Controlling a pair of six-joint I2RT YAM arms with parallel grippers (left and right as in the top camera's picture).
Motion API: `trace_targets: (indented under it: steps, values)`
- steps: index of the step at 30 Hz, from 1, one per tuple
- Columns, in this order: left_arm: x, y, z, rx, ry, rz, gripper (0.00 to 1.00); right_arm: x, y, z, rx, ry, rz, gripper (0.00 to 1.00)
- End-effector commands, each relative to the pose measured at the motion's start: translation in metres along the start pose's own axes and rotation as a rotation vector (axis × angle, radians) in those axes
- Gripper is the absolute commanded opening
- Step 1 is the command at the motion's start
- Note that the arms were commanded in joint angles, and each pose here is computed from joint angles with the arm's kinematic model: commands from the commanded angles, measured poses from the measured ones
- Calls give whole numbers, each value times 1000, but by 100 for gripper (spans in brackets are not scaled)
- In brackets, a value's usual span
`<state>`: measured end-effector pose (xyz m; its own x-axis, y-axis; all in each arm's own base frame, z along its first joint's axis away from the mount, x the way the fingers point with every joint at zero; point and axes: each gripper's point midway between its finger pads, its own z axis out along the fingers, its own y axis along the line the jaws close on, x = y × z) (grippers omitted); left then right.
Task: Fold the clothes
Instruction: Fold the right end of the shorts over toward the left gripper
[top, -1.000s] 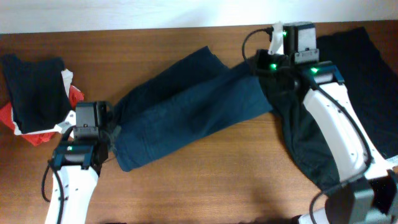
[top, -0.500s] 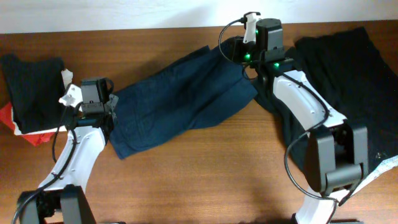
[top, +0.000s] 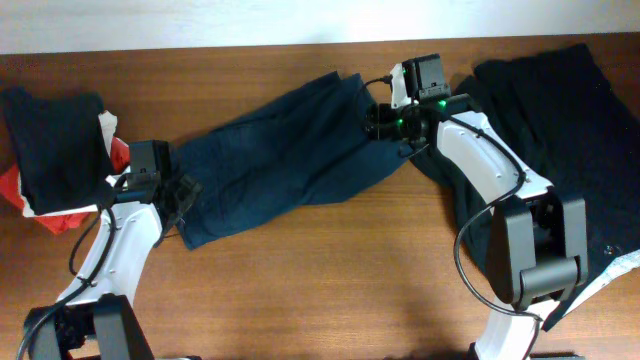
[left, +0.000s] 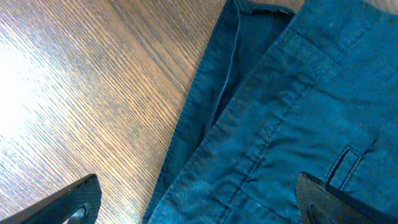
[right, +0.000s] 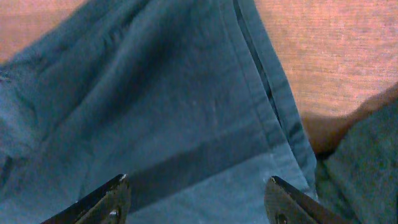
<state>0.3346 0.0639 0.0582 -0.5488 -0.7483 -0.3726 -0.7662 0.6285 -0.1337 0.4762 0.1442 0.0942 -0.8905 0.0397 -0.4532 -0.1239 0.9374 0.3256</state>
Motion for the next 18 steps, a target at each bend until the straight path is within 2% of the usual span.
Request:
trace_targets:
  steps: [1,8,9,11,12,13,14,16,18]
  values:
    - [8,-2,5,13,47,36,99,2,-8,-2,34,14,-8,72]
    - [34,4,56,-49,160,95,99,24,-16,-4,57,104,20,72]
    - [38,-4,63,-8,179,147,96,27,-18,-5,62,117,28,71]
    - [46,-25,66,120,223,253,79,33,-25,-7,73,142,46,67]
    - [52,-40,63,211,248,329,57,35,-29,-9,78,151,57,65]
    - [57,-46,60,261,268,377,25,35,-30,-12,80,152,60,64]
    - [61,-47,58,278,286,401,0,34,-31,-16,81,149,64,63]
    - [70,-38,51,259,333,401,0,28,-22,-32,54,129,20,62]
    - [66,-33,33,256,335,420,0,23,-3,-51,-22,120,-80,55]
